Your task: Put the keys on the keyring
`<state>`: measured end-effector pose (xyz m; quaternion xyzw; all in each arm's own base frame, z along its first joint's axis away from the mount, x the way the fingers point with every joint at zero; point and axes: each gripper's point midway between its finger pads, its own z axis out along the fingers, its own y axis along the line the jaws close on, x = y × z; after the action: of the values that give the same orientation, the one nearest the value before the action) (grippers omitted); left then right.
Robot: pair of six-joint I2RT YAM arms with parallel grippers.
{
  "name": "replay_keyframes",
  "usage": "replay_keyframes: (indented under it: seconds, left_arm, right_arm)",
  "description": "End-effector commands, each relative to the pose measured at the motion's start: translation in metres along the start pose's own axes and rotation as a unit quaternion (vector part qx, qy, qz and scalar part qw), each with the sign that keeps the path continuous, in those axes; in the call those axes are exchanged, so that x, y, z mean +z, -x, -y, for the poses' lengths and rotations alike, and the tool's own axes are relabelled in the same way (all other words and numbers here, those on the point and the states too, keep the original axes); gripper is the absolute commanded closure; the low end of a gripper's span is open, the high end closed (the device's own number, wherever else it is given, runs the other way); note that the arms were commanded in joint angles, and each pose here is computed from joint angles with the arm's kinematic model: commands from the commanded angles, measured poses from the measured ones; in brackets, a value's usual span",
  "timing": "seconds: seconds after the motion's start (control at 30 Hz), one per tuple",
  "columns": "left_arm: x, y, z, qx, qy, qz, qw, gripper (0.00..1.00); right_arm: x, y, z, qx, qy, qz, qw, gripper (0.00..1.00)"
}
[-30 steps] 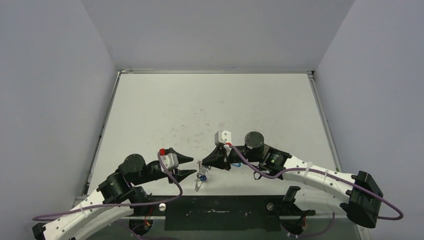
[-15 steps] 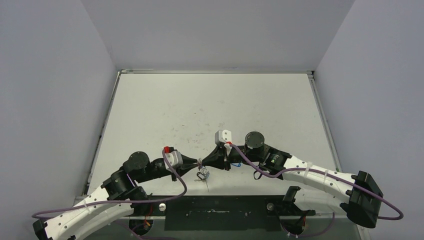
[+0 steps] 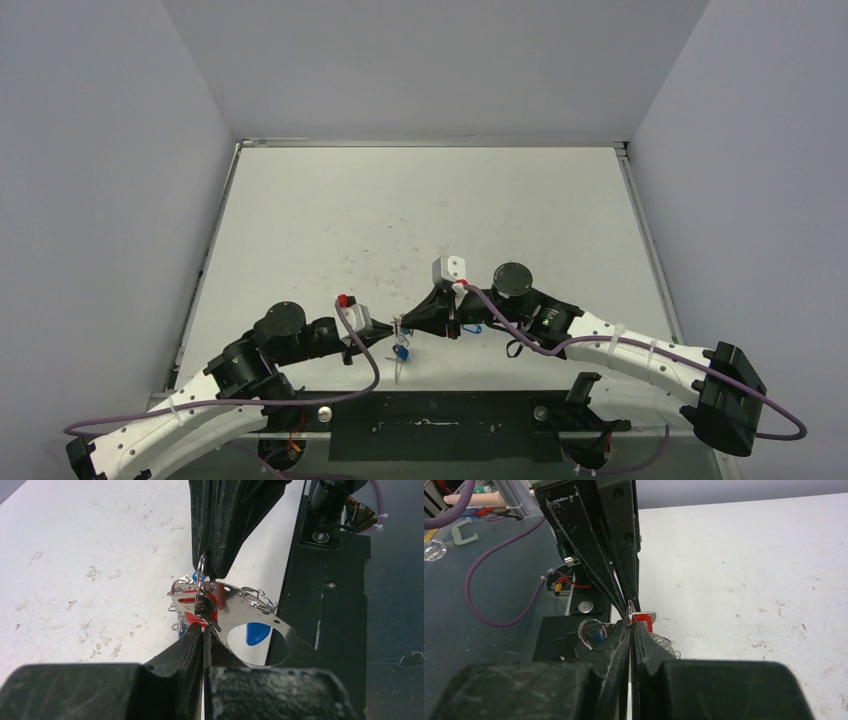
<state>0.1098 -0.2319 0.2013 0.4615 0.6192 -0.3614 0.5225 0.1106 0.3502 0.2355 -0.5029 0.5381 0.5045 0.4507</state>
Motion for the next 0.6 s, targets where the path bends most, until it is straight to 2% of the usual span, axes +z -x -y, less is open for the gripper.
replay_keyframes:
  seconds: [0.0, 0.17, 0.37, 0.57]
  left_arm:
    - [-0.004, 0.011, -0.004, 0.012, 0.012, 0.001, 1.000, 1.00]
    - [-0.008, 0.022, -0.008, 0.016, 0.023, 0.011, 1.000, 1.00]
    - [-0.016, 0.053, -0.010, 0.026, 0.032, 0.064, 0.997, 0.78]
    - [-0.017, 0.072, -0.008, 0.036, 0.029, 0.109, 0.993, 0.73]
  right_arm:
    - [-0.004, 0.044, -0.005, -0.041, 0.008, 0.070, 0.997, 1.00]
    - [-0.004, 0.041, -0.005, -0.041, 0.008, 0.063, 0.997, 1.00]
    - [-0.003, 0.038, -0.004, -0.039, 0.008, 0.058, 0.998, 1.00]
    - [-0.004, 0.038, -0.005, -0.040, 0.010, 0.056, 0.998, 1.00]
